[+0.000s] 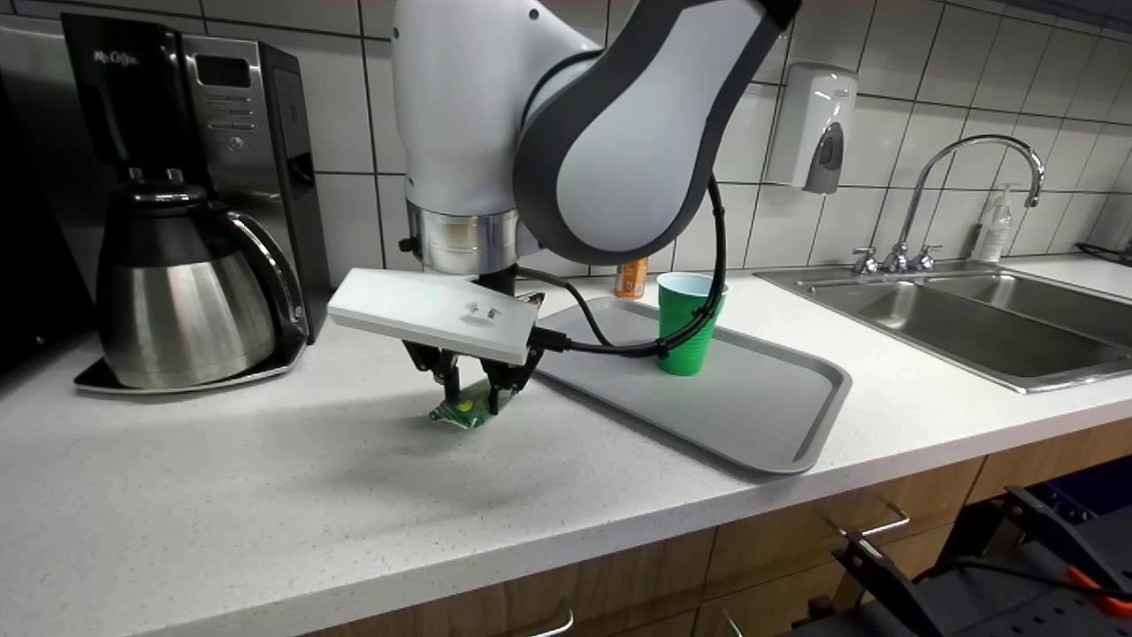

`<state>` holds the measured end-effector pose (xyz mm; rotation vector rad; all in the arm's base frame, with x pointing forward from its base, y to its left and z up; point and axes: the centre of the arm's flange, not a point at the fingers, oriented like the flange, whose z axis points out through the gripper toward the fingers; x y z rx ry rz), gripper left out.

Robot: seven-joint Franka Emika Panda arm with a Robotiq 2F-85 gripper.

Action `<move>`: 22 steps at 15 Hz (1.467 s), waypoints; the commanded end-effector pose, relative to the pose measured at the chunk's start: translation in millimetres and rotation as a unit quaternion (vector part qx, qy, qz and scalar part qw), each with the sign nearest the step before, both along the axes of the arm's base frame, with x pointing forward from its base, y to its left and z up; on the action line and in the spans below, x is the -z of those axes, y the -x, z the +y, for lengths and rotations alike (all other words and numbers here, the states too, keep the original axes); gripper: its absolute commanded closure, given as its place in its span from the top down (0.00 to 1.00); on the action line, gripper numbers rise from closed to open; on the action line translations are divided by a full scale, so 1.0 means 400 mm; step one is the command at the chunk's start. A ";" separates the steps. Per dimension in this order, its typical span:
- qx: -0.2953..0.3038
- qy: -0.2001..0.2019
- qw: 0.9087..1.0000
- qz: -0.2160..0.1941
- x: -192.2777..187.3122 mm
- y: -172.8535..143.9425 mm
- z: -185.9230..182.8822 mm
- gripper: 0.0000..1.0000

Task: Remove the chocolate bars from the tray

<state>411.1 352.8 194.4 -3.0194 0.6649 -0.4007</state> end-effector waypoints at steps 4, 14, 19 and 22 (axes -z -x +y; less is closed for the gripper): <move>-0.009 0.006 1.000 0.001 -0.030 -0.010 0.019 0.99; -0.023 -0.012 1.000 -0.011 -0.124 -0.011 -0.010 1.00; -0.037 -0.015 0.999 -0.015 -0.178 -0.004 -0.039 1.00; -0.039 -0.015 0.999 -0.022 -0.204 0.008 -0.055 1.00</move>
